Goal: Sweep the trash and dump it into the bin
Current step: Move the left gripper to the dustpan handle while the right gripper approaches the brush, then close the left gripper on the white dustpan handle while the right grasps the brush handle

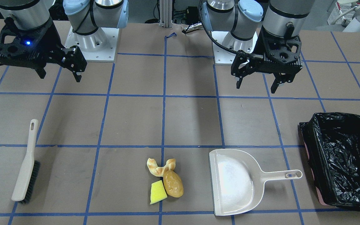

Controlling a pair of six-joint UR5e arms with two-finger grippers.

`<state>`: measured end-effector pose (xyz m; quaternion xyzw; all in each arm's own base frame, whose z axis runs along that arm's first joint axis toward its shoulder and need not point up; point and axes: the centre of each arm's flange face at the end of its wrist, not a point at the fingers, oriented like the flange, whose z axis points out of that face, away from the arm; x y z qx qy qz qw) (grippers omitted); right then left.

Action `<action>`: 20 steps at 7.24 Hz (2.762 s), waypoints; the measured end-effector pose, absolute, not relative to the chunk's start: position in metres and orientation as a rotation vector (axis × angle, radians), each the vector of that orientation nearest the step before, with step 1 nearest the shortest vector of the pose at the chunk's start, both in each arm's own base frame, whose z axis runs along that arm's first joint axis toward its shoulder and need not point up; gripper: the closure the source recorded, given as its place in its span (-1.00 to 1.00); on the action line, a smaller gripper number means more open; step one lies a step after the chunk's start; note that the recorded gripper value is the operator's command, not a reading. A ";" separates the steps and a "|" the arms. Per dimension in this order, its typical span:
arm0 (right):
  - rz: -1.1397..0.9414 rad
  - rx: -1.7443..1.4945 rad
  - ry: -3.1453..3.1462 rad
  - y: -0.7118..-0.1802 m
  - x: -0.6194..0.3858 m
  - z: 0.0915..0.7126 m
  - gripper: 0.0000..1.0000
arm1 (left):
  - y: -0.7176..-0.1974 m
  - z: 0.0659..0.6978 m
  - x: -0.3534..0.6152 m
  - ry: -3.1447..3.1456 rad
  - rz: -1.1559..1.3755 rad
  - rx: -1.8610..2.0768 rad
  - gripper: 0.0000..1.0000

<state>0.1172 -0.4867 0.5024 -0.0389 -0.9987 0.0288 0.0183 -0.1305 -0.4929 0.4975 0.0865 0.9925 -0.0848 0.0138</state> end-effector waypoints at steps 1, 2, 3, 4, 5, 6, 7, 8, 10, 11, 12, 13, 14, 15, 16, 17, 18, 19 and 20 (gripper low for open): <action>0.093 -0.125 -3.099 -0.487 0.117 0.503 -1.00 | -0.493 0.498 -0.130 3.090 -0.265 0.269 -1.00; 0.101 -0.131 -3.094 -0.486 0.116 0.505 -1.00 | -0.493 0.498 -0.130 3.091 -0.265 0.270 -1.00; 0.108 -0.133 -3.092 -0.485 0.116 0.507 -1.00 | -0.493 0.498 -0.131 3.091 -0.265 0.270 -1.00; 0.110 -0.130 -3.094 -0.484 0.116 0.508 -1.00 | -0.493 0.497 -0.131 3.092 -0.264 0.270 -1.00; 0.109 -0.127 -3.098 -0.485 0.116 0.507 -1.00 | -0.493 0.497 -0.131 3.095 -0.262 0.271 -1.00; 0.107 -0.127 -3.097 -0.486 0.115 0.506 -1.00 | -0.493 0.494 -0.131 3.099 -0.253 0.271 -1.00; 0.104 -0.129 -3.092 -0.488 0.112 0.504 -1.00 | -0.491 0.489 -0.131 3.101 -0.231 0.271 -1.00; 0.094 -0.137 -3.089 -0.489 0.105 0.500 -1.00 | -0.487 0.480 -0.131 3.101 -0.201 0.271 -1.00; 0.050 -0.149 -3.088 -0.494 0.070 0.482 -1.00 | -0.486 0.475 -0.127 3.123 -0.189 0.232 -0.96; 0.048 -0.159 -3.088 -0.497 0.048 0.472 -1.00 | -0.489 0.475 -0.121 3.140 -0.188 0.206 -0.90; 0.063 -0.117 -3.087 -0.501 0.029 0.460 -1.00 | -0.497 0.476 -0.107 3.153 -0.186 0.208 -0.95; 0.071 -0.055 -3.084 -0.507 0.014 0.443 -1.00 | -0.510 0.474 -0.085 3.150 -0.182 0.318 -0.96; 0.065 -0.016 -3.082 -0.513 0.002 0.427 -1.00 | -0.524 0.467 -0.061 3.115 -0.173 0.553 -0.96; 0.035 0.017 -3.087 -0.517 -0.011 0.411 -0.98 | -0.539 0.455 -0.041 3.043 -0.155 0.842 -0.96; -0.006 0.040 -3.098 -0.520 -0.028 0.392 -0.98 | -0.556 0.437 -0.026 2.936 -0.146 1.137 -0.96; -0.028 0.063 -3.104 -0.522 -0.043 0.373 -0.99 | -0.573 0.418 -0.012 2.821 -0.143 1.376 -0.98; -0.032 0.104 -3.103 -0.525 -0.051 0.356 -0.99 | -0.590 0.400 0.000 2.727 -0.127 1.557 -0.99; -0.051 0.143 -3.103 -0.529 -0.056 0.339 -0.99 | -0.609 0.382 0.009 2.623 -0.106 1.735 -0.99; -0.079 0.181 -3.106 -0.533 -0.059 0.324 -0.98 | -0.627 0.364 0.016 2.507 -0.087 1.896 -0.99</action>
